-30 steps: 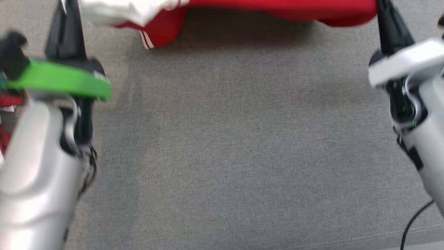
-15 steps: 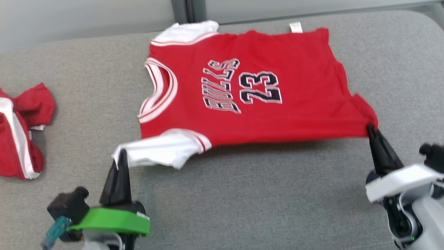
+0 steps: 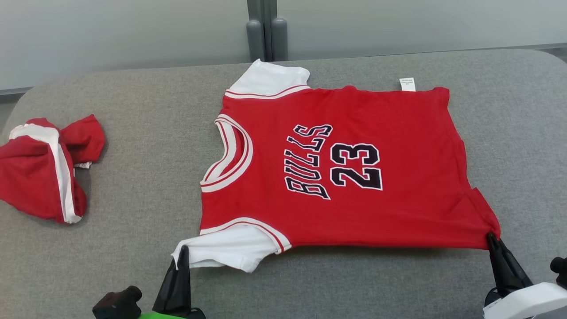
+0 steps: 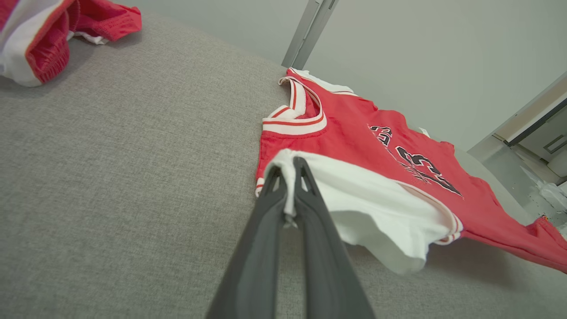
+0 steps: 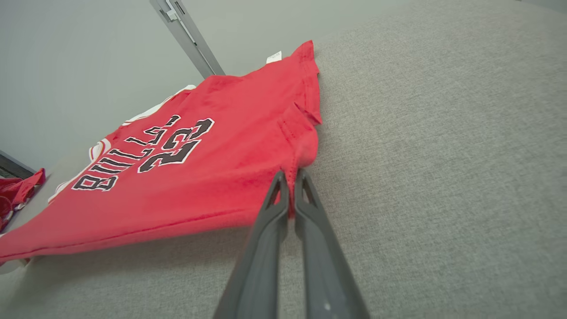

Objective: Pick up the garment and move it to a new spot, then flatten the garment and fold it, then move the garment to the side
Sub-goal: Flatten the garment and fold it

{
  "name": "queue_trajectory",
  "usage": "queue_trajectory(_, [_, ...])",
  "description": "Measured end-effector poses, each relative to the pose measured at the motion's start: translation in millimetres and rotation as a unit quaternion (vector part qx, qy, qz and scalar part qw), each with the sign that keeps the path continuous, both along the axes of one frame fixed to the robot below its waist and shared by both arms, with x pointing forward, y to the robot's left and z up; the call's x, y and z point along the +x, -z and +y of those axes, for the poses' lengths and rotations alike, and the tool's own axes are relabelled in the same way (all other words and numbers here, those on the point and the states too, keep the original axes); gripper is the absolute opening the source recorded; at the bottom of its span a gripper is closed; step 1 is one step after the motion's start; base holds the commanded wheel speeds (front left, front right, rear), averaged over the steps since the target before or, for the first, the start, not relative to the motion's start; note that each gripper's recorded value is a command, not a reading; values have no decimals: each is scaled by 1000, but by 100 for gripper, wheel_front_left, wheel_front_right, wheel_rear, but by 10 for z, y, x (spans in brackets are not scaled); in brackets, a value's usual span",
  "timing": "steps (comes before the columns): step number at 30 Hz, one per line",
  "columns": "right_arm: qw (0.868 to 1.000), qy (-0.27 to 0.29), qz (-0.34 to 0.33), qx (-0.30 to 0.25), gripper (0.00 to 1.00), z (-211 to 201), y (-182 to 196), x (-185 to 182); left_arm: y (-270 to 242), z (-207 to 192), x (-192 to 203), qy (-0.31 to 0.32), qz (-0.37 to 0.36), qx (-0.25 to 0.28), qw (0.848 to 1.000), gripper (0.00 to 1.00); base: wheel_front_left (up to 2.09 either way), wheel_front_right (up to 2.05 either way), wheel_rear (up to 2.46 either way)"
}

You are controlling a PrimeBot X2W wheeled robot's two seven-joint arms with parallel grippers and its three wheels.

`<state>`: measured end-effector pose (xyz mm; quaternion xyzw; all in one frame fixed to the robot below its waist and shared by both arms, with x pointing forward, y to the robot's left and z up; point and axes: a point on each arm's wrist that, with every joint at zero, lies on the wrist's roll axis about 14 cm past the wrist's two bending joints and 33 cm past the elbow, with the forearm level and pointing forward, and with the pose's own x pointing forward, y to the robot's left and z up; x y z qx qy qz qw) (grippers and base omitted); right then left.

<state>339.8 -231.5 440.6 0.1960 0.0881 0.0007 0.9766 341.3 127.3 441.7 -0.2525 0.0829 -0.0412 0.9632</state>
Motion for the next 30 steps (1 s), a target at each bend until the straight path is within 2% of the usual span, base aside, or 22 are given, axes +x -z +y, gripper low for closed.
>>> queue_trajectory(5, [1000,9,-5,0,0,-1,-43,-40,-11,-99,19,27,-8,13,1000,0,0,0,0])
queue_trajectory(13, [1000,17,-14,2,0,-38,-163,60,-232,-275,356,87,-52,47,994,0,0,0,0])
queue_trajectory(22, [1000,3,-15,-6,0,-5,-225,436,-307,-432,809,141,-68,87,984,0,0,0,0])
queue_trajectory(30, [1000,-3,14,-23,0,-25,-86,815,-166,-526,1204,163,-52,107,979,0,0,0,0])
